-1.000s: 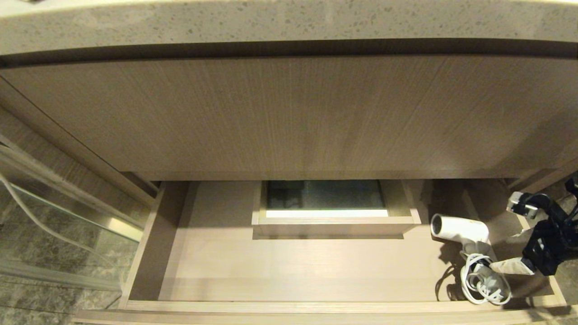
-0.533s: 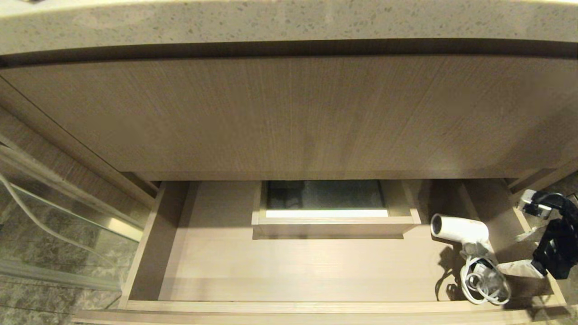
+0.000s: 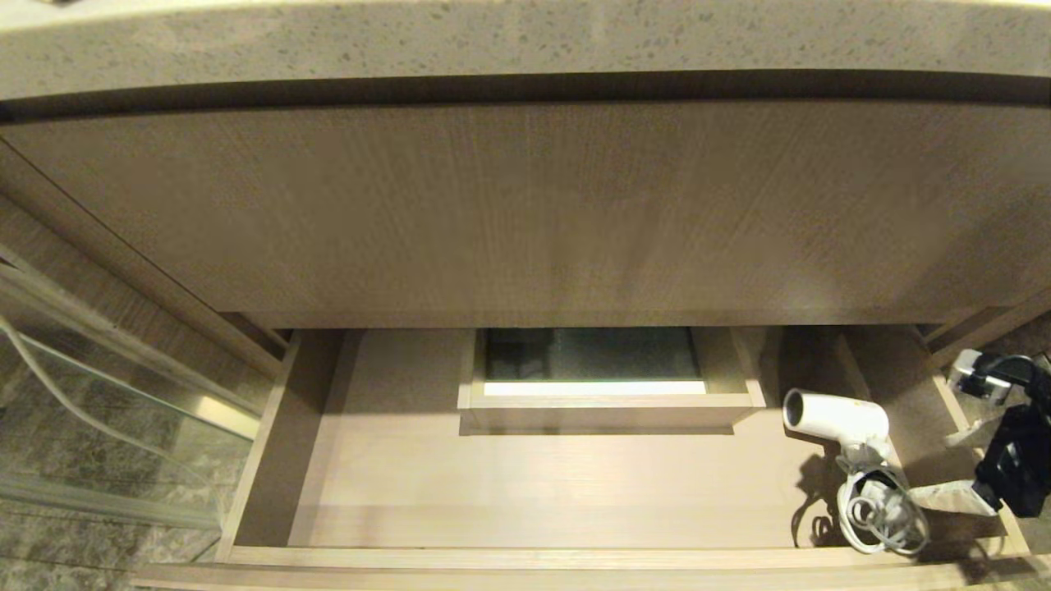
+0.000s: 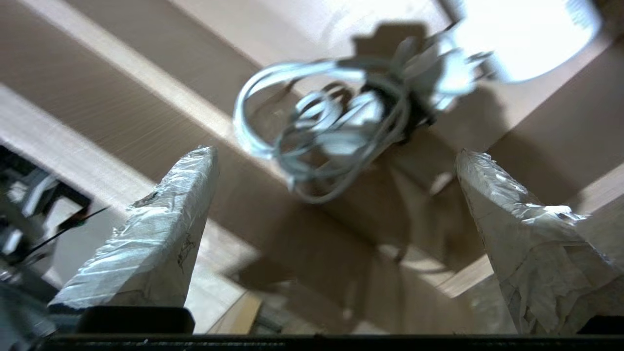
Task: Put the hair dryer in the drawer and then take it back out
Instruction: Take the hairdryer out
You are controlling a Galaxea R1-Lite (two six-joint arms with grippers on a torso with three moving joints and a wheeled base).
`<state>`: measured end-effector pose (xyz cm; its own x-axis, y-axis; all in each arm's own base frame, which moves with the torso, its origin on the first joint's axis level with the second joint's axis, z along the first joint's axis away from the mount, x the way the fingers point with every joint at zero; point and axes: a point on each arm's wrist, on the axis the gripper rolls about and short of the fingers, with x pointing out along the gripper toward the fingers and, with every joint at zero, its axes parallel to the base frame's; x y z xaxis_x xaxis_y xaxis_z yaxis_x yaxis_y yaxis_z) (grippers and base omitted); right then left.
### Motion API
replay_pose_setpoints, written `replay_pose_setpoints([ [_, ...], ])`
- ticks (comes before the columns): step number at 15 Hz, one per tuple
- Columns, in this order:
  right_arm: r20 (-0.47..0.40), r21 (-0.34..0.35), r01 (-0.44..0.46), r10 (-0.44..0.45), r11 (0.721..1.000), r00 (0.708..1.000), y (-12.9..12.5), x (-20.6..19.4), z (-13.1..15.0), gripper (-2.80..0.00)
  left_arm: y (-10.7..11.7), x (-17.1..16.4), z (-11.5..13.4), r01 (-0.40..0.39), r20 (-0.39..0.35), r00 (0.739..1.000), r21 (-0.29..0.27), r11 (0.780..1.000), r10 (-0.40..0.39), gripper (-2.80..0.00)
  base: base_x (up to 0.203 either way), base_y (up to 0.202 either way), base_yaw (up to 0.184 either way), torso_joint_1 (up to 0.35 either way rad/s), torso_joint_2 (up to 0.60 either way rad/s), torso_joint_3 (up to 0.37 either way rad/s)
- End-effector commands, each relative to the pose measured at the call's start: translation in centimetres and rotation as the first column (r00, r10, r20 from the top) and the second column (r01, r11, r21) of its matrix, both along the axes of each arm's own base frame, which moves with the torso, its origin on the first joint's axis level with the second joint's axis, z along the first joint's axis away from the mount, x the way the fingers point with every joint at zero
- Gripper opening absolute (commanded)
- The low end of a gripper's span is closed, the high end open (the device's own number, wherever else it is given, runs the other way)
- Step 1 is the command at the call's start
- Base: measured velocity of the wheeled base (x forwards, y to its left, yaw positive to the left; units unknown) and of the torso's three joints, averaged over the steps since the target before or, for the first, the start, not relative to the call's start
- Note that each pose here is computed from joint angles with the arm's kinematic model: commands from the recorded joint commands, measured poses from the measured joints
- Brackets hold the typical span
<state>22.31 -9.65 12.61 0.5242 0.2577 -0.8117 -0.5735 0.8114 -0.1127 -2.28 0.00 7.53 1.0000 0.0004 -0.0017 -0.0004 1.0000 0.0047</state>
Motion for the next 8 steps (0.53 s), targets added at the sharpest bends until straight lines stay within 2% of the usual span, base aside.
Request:
replay_pose_setpoints([
  [1,-0.012,0.007,-0.006,0.006,1.000,1.000,0.4,-0.8,0.2,0.00,0.0,0.0,0.0,0.000,0.002,1.000,0.000,1.000,0.000,-2.80,0.000,0.000,0.000,0.000,0.00,0.000],
  [3,-0.086,0.041,0.002,0.002,0.999,0.996,0.9,-2.1,-0.2,0.00,0.0,0.0,0.0,0.000,0.001,1.000,0.000,1.000,0.000,-2.80,0.000,0.000,0.000,0.000,0.00,0.000],
  [8,-0.162,0.082,0.046,-0.033,0.996,0.986,0.1,-1.1,-1.9,0.00,0.0,0.0,0.0,0.000,0.002,1.000,0.000,1.000,0.000,-2.80,0.000,0.000,0.000,0.000,0.00,0.000],
])
